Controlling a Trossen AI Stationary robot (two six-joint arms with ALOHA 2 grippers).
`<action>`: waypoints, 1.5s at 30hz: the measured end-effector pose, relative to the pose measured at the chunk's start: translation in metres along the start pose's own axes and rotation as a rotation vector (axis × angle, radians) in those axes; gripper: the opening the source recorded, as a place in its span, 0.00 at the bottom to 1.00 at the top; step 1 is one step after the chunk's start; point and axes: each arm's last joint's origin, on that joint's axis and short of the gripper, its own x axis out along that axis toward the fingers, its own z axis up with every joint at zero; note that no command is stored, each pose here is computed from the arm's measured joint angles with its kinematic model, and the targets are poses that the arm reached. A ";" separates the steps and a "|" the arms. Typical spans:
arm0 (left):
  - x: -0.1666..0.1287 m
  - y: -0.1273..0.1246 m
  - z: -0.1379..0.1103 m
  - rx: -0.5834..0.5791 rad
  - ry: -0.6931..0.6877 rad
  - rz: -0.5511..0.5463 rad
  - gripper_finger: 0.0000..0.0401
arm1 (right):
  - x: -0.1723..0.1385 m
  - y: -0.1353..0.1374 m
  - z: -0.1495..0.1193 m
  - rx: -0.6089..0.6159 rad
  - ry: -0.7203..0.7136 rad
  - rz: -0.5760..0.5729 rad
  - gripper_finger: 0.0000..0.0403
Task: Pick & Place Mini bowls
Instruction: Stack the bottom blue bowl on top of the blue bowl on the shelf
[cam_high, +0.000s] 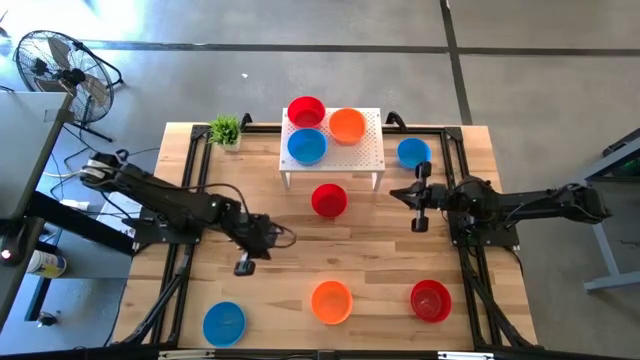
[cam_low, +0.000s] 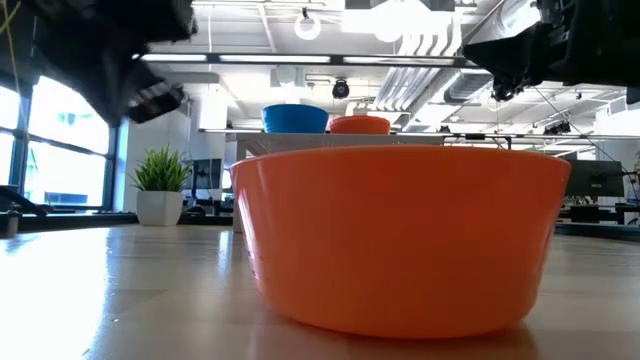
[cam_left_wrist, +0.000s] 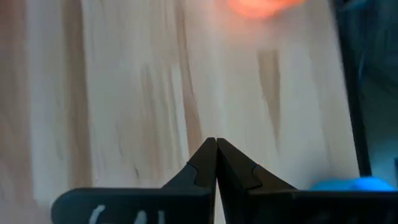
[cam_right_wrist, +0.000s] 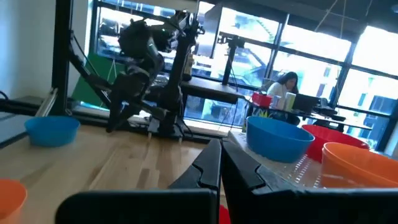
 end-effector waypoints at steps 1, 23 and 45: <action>0.002 -0.002 -0.001 -0.029 0.040 0.007 0.01 | 0.000 0.000 0.000 -0.002 0.000 0.000 0.00; 0.051 -0.102 -0.049 -0.030 0.413 -0.122 0.36 | 0.000 0.000 -0.002 -0.015 0.020 0.003 0.00; 0.018 -0.009 -0.013 -0.159 0.281 0.292 0.01 | 0.000 -0.001 -0.002 -0.045 0.021 -0.041 0.00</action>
